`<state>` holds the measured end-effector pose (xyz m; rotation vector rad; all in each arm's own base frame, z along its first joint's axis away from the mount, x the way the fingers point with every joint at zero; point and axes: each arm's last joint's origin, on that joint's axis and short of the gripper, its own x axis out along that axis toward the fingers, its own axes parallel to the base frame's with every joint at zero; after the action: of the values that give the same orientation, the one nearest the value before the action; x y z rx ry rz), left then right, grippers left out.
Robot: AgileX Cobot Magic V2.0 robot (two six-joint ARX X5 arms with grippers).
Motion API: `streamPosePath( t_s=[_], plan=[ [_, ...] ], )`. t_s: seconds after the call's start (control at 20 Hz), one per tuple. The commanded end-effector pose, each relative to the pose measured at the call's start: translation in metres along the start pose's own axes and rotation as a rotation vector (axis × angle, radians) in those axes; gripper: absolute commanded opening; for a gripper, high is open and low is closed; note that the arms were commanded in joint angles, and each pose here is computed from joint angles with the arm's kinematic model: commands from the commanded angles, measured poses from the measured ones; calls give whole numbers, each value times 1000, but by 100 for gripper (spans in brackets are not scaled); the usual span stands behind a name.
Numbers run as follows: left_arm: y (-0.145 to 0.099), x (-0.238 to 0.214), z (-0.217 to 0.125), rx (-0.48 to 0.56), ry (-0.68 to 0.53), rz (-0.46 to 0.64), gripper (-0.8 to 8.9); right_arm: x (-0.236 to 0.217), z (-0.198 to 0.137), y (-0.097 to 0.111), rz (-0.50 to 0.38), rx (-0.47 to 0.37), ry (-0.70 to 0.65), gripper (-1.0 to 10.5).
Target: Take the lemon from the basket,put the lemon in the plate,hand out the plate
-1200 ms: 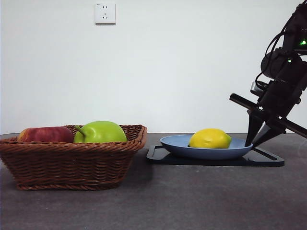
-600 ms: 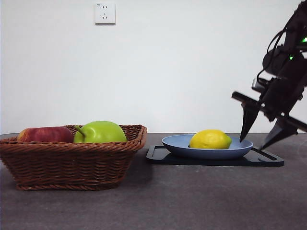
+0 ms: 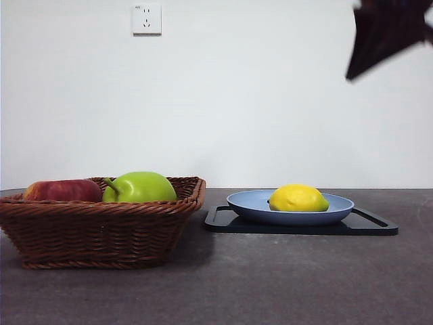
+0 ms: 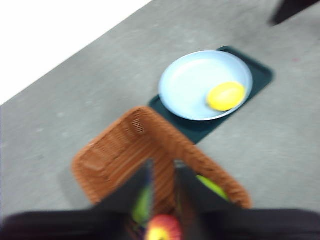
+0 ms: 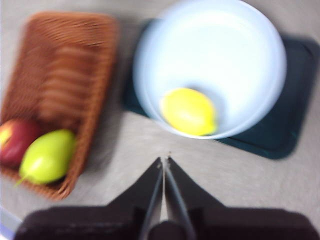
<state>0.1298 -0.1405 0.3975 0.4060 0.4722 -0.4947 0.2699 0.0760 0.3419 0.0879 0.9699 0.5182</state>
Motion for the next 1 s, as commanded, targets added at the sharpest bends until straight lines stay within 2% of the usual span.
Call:
streamPosePath(
  t_s=[0.05,0.2,0.3,0.4,0.6,0.85,1.0],
  plan=[
    [7,5,1,8,12,38,6,-16,-2,27,-77,-122,-57,3],
    [21,15,-16,-11,62,93,6,-36,-16,66,-171,-248,-143,3],
    [26,18,-32,-49,26,77,6,-45,-30,82,-193,-305,-239,3],
    [30,15,-51,-92,-41,66,6,-48,-46,89,-201,-327,-334,3],
    [32,0,-92,-203,-161,106,6,-45,-93,82,-227,-322,-529,3],
    [24,-20,-146,-361,-312,119,6,-35,-153,56,-155,-282,-775,3],
    [22,-29,-158,-390,-380,108,6,-29,-170,48,-113,-204,-813,3]
  ],
)
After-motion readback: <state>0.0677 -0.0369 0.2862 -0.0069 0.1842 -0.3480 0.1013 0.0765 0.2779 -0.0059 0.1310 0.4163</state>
